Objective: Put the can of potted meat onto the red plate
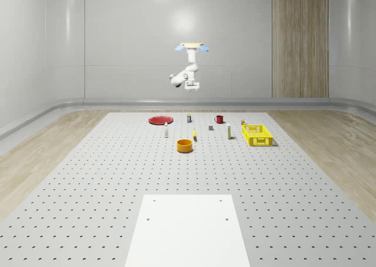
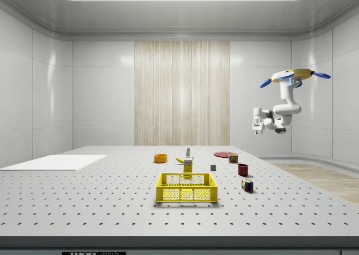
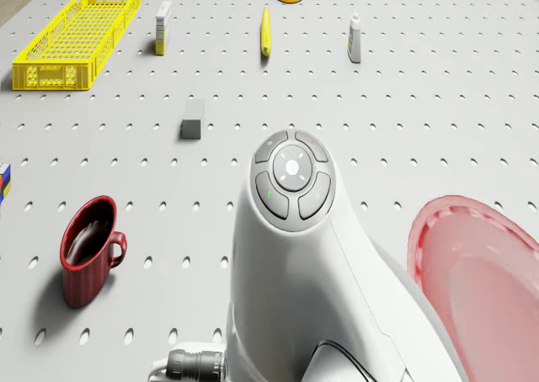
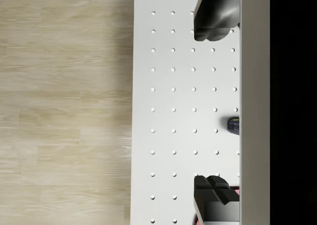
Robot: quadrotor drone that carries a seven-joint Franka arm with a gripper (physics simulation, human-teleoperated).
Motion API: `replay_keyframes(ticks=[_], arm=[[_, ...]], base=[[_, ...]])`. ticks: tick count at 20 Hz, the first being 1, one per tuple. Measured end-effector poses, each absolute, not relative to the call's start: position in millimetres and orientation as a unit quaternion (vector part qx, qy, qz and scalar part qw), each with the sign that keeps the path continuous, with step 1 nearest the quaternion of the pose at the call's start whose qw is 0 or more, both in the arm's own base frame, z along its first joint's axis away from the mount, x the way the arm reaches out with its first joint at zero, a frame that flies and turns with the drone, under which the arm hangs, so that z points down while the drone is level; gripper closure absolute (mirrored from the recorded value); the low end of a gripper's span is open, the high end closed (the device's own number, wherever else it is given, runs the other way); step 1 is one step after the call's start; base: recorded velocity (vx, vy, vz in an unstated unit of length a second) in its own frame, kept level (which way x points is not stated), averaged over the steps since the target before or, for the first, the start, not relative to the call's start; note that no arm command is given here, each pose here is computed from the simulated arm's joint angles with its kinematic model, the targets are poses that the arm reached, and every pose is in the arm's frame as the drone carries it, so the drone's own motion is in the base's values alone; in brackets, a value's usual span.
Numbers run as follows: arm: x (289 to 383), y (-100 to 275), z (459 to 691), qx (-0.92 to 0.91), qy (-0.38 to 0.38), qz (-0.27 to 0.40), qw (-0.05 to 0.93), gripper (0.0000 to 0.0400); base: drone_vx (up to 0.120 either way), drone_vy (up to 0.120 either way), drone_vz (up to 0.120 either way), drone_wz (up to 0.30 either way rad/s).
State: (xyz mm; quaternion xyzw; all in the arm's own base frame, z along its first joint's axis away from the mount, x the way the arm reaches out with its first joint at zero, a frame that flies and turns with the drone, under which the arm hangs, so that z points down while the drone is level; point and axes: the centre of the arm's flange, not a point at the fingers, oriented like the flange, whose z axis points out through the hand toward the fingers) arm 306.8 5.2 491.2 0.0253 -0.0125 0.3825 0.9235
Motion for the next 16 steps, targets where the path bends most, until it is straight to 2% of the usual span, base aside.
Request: replay_keyframes(ticks=[3, 8, 16], arm=[[306.8, 2.9, 491.0, 0.015, -0.008, 0.382, 0.924, 0.0000], [306.8, 1.0, 490.8, 0.006, -0.004, 0.382, 0.924, 0.0000], [306.8, 0.1, 490.8, 0.002, -0.002, 0.382, 0.924, 0.0000]], base=[[0.120, -0.093, -0.120, 0.000], [0.120, 0.000, -0.024, 0.000], [0.120, 0.000, -0.120, 0.000]])
